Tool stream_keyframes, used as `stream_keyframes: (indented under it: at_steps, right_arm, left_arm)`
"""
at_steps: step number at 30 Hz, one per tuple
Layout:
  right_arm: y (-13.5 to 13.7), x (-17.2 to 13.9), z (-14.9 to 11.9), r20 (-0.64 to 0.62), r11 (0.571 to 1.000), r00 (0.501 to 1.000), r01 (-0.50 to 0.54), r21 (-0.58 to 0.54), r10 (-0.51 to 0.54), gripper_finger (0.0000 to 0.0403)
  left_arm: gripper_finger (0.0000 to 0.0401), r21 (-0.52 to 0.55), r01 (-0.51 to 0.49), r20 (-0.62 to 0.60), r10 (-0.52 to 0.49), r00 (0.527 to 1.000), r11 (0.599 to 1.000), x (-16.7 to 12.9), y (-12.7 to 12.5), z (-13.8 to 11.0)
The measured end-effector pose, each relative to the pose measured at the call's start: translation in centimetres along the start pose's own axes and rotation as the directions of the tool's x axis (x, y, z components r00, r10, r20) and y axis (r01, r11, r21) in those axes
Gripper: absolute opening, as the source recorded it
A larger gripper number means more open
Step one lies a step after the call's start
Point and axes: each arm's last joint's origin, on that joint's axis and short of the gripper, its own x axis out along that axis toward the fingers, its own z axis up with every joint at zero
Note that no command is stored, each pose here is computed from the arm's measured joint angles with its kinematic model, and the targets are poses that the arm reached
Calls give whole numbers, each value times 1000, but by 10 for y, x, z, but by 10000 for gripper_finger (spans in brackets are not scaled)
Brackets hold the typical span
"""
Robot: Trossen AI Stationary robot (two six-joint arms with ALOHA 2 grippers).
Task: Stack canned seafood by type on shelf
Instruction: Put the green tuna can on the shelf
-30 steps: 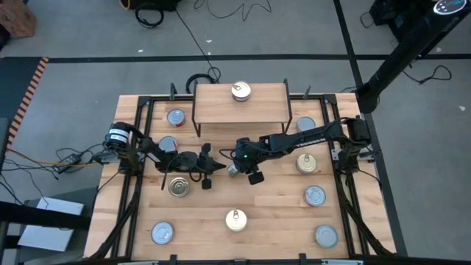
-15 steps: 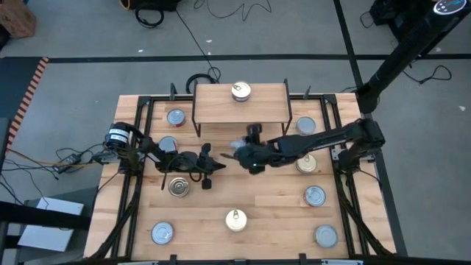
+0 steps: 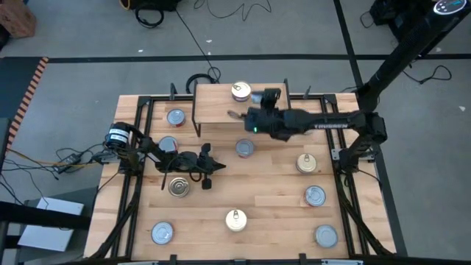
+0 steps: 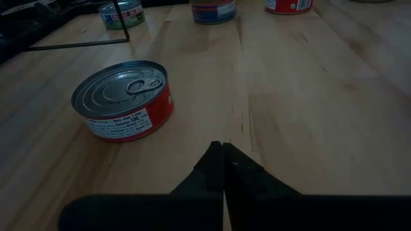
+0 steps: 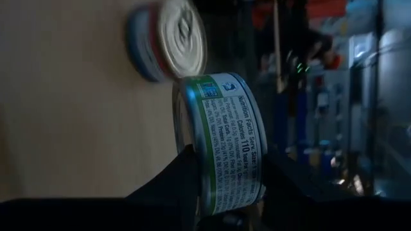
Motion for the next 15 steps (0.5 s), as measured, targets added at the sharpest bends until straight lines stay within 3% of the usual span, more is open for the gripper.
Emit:
stream_keyframes:
  at_steps: [8, 15]
  right_arm:
    - [-6, 51, -21, -96, 997, 993, -77, -22, 75, 141]
    - [1, 72, -31, -116, 997, 991, -74, -17, 72, 141]
  left_arm:
    - [2, 0, 0, -1, 0, 1000, 1000, 0, 0, 0]
    - [2, 0, 0, -1, 0, 1000, 1000, 0, 0, 0]
